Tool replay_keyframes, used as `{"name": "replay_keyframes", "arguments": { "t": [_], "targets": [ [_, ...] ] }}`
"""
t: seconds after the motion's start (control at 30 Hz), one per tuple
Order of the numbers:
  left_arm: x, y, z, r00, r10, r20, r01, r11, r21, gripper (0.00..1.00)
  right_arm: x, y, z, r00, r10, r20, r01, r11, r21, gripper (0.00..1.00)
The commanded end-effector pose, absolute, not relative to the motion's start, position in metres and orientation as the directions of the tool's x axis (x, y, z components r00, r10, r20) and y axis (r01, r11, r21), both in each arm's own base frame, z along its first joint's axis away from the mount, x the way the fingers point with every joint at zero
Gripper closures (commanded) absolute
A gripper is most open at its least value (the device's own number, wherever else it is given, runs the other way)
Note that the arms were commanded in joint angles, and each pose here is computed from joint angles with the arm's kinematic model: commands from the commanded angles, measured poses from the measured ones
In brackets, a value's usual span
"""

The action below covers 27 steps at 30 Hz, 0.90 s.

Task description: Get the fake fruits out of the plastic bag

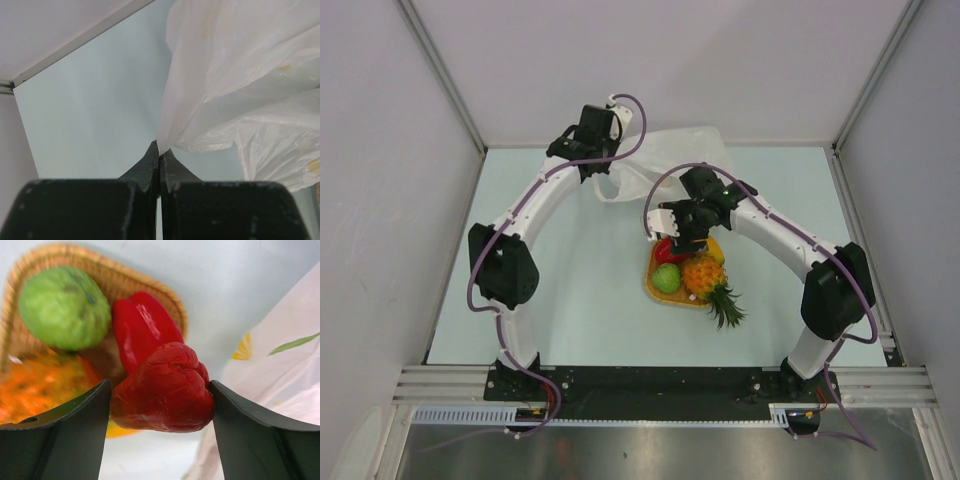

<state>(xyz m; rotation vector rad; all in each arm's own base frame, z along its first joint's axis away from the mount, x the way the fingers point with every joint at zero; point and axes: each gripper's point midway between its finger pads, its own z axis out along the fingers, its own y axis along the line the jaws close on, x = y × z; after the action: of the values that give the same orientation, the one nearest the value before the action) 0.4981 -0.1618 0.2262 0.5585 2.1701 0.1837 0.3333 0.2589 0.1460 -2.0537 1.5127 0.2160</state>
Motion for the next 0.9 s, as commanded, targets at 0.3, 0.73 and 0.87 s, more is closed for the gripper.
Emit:
{"name": "replay_keyframes", "arguments": {
  "t": [0.3,0.73,0.87],
  "targets": [
    [0.491,-0.158,0.251,-0.483,0.456,-0.748,0.314,0.887,0.338,1.00,0.348,0.239,0.141,0.592,-0.747,-0.303,-0.787,-0.453,-0.419,0.40],
    [0.499,-0.161,0.246,-0.488,0.458,-0.743,0.313,0.886,0.342,1.00,0.340,0.227,0.122,0.595,-0.750,-0.288,-0.796,-0.502,-0.338,0.30],
    [0.500,-0.160,0.244,-0.491,0.460,-0.740,0.312,0.886,0.344,1.00,0.341,0.225,0.119,0.612,-0.741,-0.276,-0.784,-0.522,-0.336,0.23]
  ]
}}
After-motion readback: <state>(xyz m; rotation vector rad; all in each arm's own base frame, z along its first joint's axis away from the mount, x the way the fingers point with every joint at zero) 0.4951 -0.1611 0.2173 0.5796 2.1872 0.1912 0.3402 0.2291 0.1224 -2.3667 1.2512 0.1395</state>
